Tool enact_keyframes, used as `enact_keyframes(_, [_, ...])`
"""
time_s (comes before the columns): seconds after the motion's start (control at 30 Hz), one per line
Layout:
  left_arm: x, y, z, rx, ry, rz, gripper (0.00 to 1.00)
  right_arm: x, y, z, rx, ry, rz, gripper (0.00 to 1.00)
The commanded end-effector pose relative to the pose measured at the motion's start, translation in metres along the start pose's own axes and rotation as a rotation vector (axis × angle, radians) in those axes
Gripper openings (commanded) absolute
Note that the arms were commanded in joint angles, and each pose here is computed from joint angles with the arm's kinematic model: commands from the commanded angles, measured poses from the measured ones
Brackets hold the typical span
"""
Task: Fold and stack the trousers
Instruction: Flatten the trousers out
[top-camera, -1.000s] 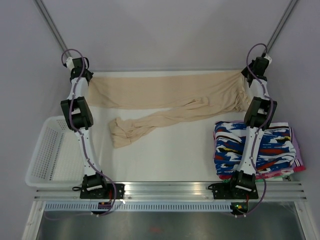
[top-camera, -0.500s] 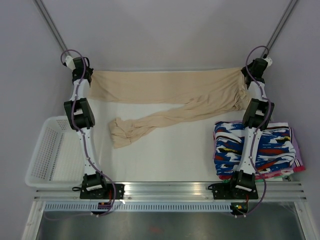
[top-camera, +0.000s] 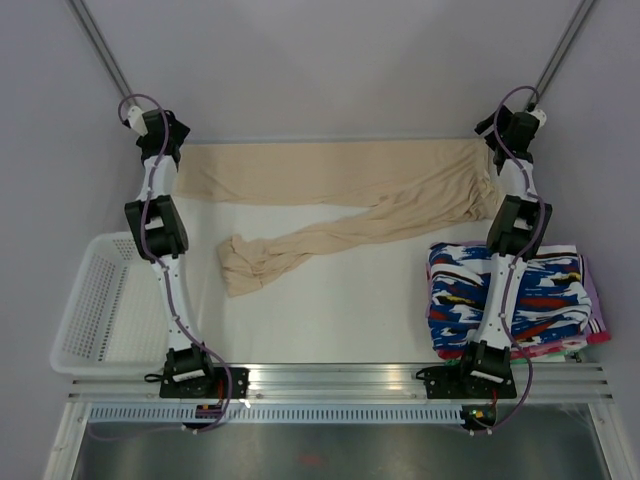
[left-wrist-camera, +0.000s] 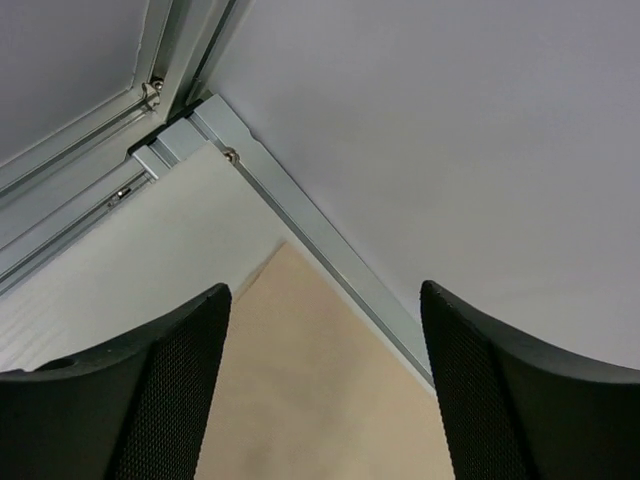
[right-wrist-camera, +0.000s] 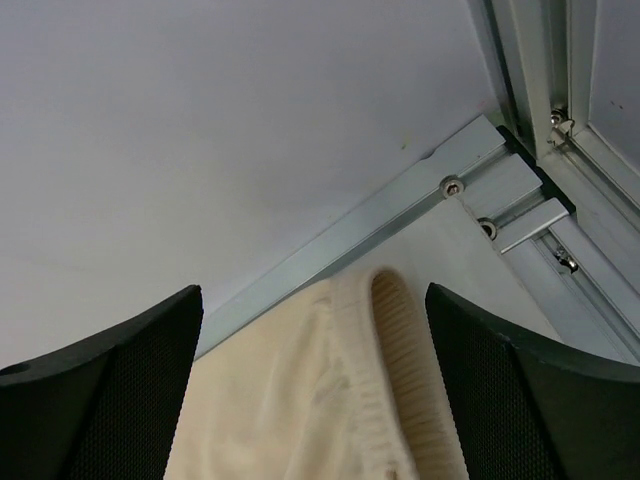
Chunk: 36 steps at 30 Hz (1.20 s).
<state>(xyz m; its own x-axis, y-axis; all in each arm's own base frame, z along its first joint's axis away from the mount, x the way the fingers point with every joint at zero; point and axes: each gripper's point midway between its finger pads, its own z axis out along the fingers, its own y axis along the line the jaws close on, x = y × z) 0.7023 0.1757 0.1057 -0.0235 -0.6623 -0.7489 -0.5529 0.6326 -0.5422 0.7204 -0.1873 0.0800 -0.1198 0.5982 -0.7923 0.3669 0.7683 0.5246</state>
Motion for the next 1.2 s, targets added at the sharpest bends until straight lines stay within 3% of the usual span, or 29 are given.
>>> enact_keyframes(0.0, [-0.105, -0.075, -0.075, 0.157, -0.127, 0.017, 0.82, -0.111, 0.092, -0.068, -0.164, -0.122, -0.110, 0.98])
enact_keyframes(0.17, [-0.095, -0.076, -0.140, 0.126, 0.020, 0.133, 0.86, -0.123, 0.121, -0.123, -0.139, -0.074, -0.241, 0.98])
enact_keyframes(0.23, [-0.096, -0.080, -0.176, 0.109, 0.059, 0.196, 0.86, -0.104, 0.109, -0.134, -0.098, -0.009, -0.239, 0.98])
enact_keyframes(0.27, [-0.090, -0.078, -0.189, 0.093, 0.090, 0.223, 0.86, -0.120, 0.118, -0.153, -0.106, -0.035, -0.234, 0.98])
enact_keyframes(0.47, [0.008, -0.057, -0.292, 0.039, 0.398, 0.585, 0.84, -0.097, 0.106, -0.197, -0.078, 0.020, -0.182, 0.98])
enact_keyframes(0.53, [0.038, -0.026, -0.316, -0.040, 0.498, 0.690, 0.83, -0.084, 0.100, -0.203, -0.070, 0.055, -0.167, 0.98])
enact_keyframes(0.63, [0.046, 0.021, -0.343, -0.184, 0.548, 0.723, 0.83, -0.073, 0.102, -0.215, -0.088, 0.103, -0.164, 0.98])
enact_keyframes(0.73, [0.037, 0.055, -0.356, -0.289, 0.506, 0.752, 0.84, -0.059, 0.102, -0.222, -0.093, 0.149, -0.169, 0.98])
enact_keyframes(0.87, [0.027, 0.063, -0.346, -0.301, 0.499, 0.612, 0.81, -0.044, 0.108, -0.225, -0.123, 0.189, -0.169, 0.98])
enact_keyframes(1.0, [0.048, 0.045, -0.346, -0.209, 0.597, 0.498, 0.77, -0.029, 0.111, -0.226, -0.129, 0.230, -0.166, 0.98])
enact_keyframes(1.17, [0.065, 0.061, -0.360, -0.231, 0.676, 0.510, 0.76, -0.011, 0.108, -0.229, -0.125, 0.265, -0.163, 0.98])
